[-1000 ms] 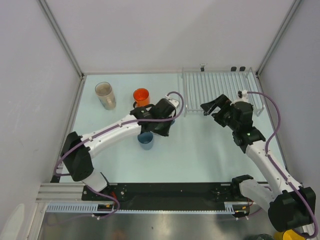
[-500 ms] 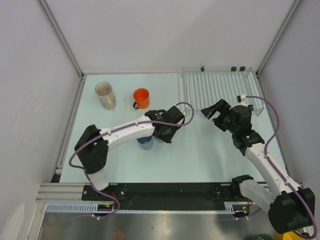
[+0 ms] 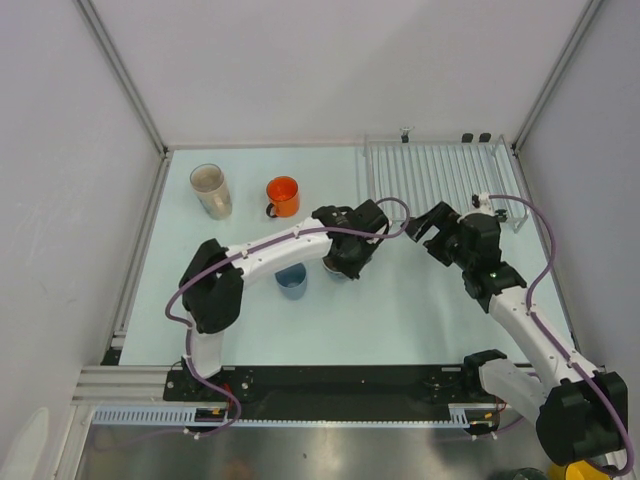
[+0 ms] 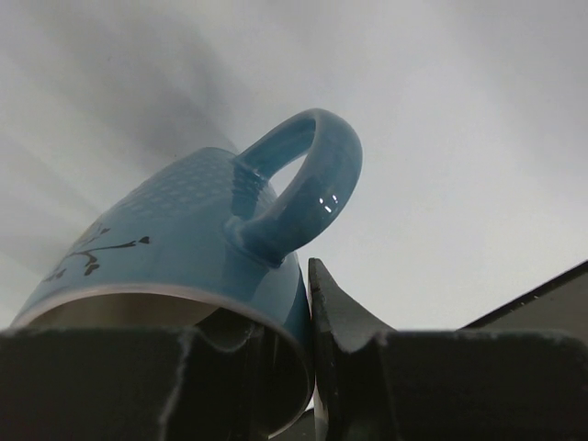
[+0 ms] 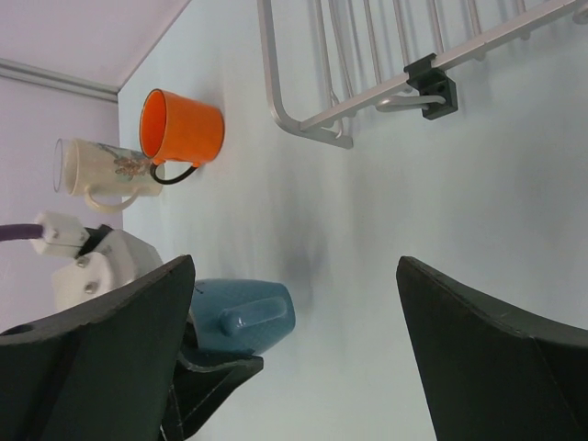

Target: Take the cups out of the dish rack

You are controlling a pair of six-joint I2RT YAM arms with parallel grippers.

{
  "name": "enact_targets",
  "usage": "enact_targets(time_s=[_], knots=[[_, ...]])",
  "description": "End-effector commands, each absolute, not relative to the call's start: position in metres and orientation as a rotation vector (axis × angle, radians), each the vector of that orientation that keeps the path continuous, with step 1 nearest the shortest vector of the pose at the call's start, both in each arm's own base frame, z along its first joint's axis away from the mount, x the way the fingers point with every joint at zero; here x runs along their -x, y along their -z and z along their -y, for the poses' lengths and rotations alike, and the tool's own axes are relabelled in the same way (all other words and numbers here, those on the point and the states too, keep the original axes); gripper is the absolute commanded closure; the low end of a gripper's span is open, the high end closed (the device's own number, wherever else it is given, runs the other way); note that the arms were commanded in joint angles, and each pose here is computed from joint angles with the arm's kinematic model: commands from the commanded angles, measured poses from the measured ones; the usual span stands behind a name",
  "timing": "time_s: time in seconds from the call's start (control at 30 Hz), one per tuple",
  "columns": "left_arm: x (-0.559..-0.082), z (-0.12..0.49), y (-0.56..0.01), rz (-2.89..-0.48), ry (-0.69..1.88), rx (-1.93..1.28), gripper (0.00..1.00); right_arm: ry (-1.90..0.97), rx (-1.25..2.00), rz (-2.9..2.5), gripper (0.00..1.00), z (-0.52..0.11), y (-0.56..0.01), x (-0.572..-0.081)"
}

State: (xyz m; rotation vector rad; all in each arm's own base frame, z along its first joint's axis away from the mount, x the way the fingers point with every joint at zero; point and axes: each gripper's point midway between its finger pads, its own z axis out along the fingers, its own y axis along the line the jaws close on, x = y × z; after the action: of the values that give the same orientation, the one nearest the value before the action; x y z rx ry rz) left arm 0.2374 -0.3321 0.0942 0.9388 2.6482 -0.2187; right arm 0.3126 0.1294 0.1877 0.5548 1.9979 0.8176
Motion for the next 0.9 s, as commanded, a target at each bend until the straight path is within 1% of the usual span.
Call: enact_targets(time_s=[0.0,0.27,0.5,0.87], knots=[[-0.241,0.350,-0.125,-2.608,0.288,-0.991,1.00,-0.838,-0.530,-1.990,0.04,-0.134,-0.187,-0.317],[-0.234,0.332,-0.119,-2.683,0.182,-1.003,1.00,-0.836,-0.530,-1.992,0.04,-0.130,-0.185,-0.319],[-0.220,0.313,-0.099,-2.743,0.115,-0.999,0.99,-0.844,-0.531,-1.994,0.04,-0.129,-0.181,-0.319],[-0.209,0.317,-0.072,-2.763,0.188,-0.991,1.00,-0.843,-0.527,-1.984,0.04,-0.126,-0.186,-0.316]])
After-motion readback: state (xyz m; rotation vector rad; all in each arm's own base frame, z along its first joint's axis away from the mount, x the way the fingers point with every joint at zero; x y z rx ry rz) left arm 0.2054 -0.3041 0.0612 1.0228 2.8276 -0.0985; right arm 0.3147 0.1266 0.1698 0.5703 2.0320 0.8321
